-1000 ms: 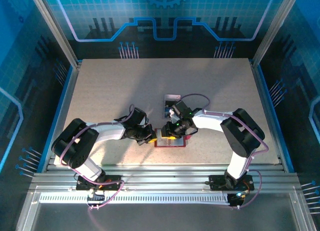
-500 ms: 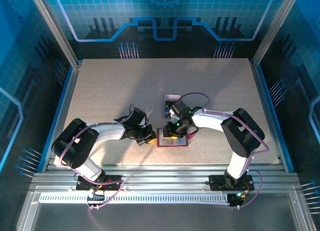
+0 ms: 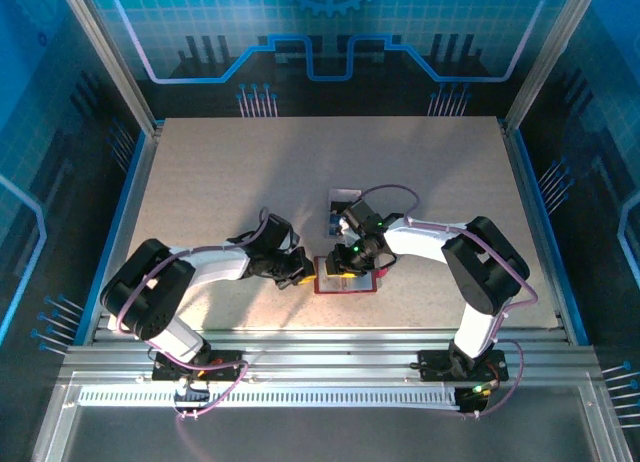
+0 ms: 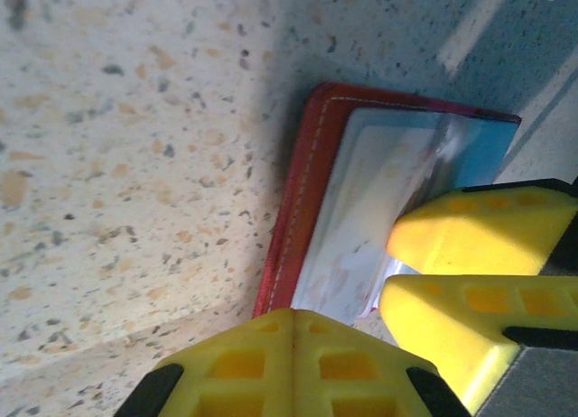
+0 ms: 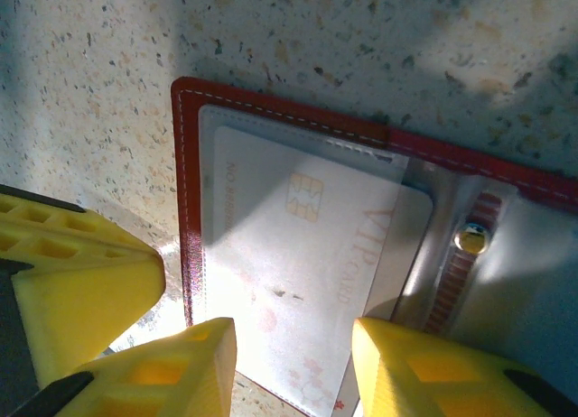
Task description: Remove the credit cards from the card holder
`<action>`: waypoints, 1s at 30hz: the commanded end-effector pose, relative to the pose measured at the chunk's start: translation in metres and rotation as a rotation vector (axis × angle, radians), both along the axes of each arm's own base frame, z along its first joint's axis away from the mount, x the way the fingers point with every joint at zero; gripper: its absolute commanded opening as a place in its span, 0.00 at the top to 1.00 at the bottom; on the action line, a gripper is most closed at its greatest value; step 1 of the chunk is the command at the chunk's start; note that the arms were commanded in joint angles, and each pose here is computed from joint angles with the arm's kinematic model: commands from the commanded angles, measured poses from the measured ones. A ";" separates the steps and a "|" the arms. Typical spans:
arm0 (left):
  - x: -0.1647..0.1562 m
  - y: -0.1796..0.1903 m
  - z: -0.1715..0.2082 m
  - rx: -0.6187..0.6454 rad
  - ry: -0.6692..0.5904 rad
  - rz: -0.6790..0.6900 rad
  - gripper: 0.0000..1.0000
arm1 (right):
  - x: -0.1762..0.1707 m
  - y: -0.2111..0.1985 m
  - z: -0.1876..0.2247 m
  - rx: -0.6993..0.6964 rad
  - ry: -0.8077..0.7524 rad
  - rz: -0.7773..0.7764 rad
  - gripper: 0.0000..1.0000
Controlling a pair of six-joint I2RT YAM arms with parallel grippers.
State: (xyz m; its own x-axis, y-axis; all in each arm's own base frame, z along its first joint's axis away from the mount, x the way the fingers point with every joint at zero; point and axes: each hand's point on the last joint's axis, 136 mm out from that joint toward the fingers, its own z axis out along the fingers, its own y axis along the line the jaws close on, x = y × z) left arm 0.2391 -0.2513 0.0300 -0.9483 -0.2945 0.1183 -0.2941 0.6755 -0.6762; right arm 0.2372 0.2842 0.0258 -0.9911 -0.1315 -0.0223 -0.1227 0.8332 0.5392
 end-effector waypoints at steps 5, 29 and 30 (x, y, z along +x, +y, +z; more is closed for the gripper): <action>-0.004 -0.008 -0.011 -0.011 0.053 -0.026 0.94 | -0.004 -0.007 -0.001 -0.040 0.001 0.005 0.59; -0.002 -0.005 -0.006 -0.006 0.038 -0.010 0.94 | 0.001 -0.015 0.007 -0.050 -0.032 0.005 0.58; 0.000 -0.008 0.000 -0.014 0.022 -0.011 0.94 | 0.001 -0.014 0.007 -0.042 -0.027 0.004 0.58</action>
State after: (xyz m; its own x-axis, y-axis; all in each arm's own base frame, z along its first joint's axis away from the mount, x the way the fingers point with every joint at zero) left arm 0.2354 -0.2525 0.0156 -0.9455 -0.2868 0.1545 -0.3153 0.6869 -0.6548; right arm 0.2383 0.2711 0.0295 -0.9903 -0.1323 -0.0422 -0.1360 0.8625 0.4874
